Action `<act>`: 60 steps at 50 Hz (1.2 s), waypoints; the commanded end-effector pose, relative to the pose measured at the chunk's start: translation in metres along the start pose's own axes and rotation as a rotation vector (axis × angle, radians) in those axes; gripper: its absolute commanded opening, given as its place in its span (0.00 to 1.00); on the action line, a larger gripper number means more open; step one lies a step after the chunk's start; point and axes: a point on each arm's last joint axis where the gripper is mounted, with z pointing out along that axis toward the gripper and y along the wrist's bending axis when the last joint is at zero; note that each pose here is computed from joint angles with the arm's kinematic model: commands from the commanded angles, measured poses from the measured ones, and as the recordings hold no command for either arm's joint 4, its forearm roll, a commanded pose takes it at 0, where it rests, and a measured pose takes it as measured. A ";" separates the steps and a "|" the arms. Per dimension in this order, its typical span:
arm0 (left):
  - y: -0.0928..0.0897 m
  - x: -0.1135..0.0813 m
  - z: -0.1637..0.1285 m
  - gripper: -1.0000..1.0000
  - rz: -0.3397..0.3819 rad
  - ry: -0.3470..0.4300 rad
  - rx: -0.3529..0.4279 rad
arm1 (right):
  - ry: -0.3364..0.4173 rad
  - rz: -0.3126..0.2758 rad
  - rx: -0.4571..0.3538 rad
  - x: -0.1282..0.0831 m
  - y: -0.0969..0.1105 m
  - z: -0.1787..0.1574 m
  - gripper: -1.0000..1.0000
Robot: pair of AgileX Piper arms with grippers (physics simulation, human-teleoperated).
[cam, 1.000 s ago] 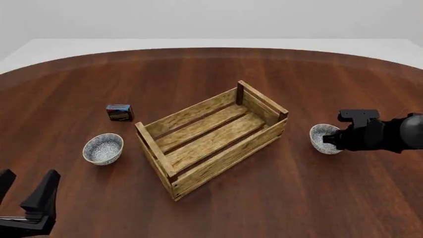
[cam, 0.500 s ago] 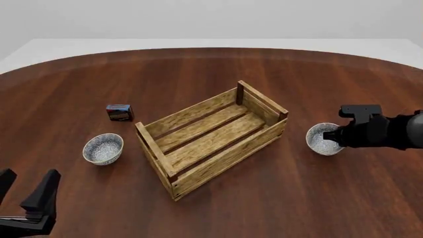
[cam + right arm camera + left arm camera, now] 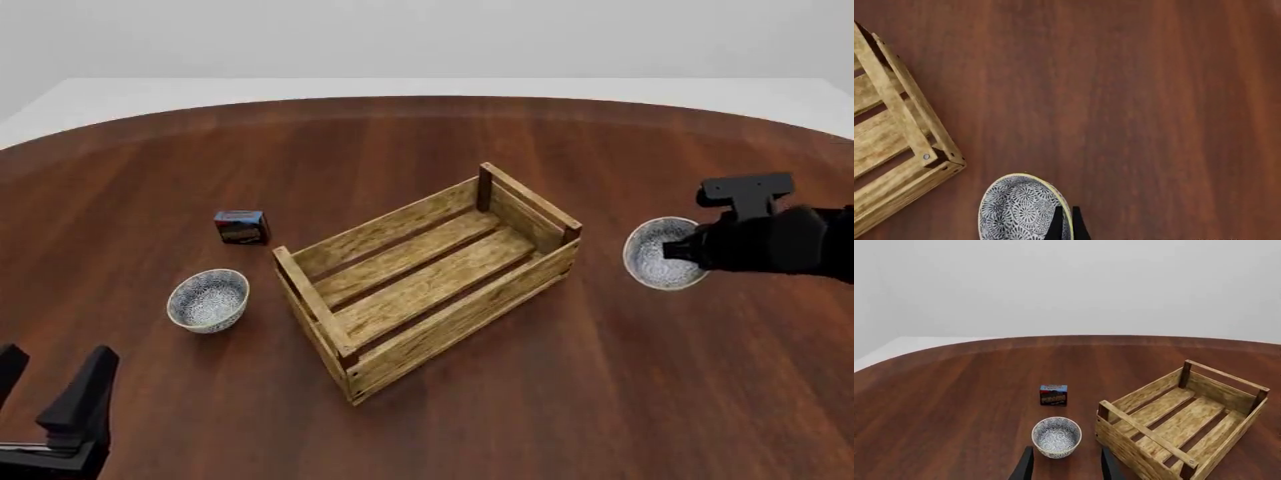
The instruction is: Stack the right bowl on the left bowl and place them in the tray.
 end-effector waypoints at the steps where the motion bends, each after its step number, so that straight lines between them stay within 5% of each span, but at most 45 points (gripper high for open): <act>1: 0.000 0.000 -0.002 1.00 -0.001 -0.004 -0.003 | -0.079 -0.006 0.006 -0.016 0.000 -0.037 0.00; 38: 0.000 0.000 -0.003 1.00 0.001 -0.008 -0.002 | -0.411 0.002 -0.091 -0.051 0.032 -0.180 0.00; 60: 0.000 -0.001 -0.003 1.00 0.001 -0.012 0.007 | -0.536 -0.005 -0.235 -0.037 0.061 -0.213 0.00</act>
